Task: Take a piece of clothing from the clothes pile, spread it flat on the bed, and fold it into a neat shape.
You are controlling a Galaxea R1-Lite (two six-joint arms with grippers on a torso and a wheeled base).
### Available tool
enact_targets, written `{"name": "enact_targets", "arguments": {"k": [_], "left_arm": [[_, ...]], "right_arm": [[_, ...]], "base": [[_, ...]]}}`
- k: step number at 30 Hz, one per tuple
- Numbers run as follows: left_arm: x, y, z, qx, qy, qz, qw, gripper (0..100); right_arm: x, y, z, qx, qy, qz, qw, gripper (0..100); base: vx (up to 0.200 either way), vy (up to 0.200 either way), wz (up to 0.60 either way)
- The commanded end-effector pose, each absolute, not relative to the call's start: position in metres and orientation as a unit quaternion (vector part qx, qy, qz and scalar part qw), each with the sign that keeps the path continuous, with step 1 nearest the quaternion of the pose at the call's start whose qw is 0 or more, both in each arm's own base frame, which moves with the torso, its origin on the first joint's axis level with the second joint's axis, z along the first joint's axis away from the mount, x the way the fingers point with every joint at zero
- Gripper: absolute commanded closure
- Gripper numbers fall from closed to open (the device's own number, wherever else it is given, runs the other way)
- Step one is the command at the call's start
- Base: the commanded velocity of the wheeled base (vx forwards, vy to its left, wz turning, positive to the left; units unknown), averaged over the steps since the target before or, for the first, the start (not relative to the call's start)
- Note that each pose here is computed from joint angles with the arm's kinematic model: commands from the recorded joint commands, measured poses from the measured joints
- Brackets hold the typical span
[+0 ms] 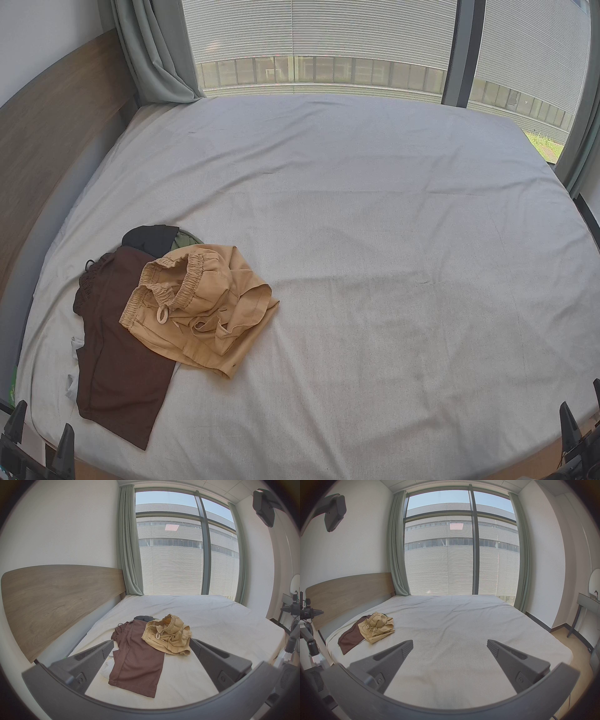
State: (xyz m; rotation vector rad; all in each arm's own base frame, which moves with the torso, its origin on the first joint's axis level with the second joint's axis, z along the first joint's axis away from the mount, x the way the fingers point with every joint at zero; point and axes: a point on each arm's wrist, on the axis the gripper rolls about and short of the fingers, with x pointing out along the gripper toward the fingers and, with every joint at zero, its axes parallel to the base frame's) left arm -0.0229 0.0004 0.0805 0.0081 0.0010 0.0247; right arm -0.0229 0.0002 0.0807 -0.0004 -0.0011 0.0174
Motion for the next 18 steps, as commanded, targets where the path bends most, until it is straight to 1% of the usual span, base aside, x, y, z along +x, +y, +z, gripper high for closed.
{"name": "enact_targets", "arguments": {"k": [1, 18], "left_arm": [[-0.0228, 0.0004, 0.0753, 0.006, 0.001, 0.011, 1.0, 0], [-0.0228, 0.0003, 0.0752, 0.002, 0.002, 0.01, 1.0, 0]], "right_arm": [[-0.0228, 0.0002, 0.0753, 0.0, 0.001, 0.008, 1.0, 0], [-0.0228, 0.0001, 0.0753, 0.0, 0.001, 0.009, 1.0, 0]], "base": [[0.0, 0.0, 0.0], [0.0, 0.0, 0.0]]}}
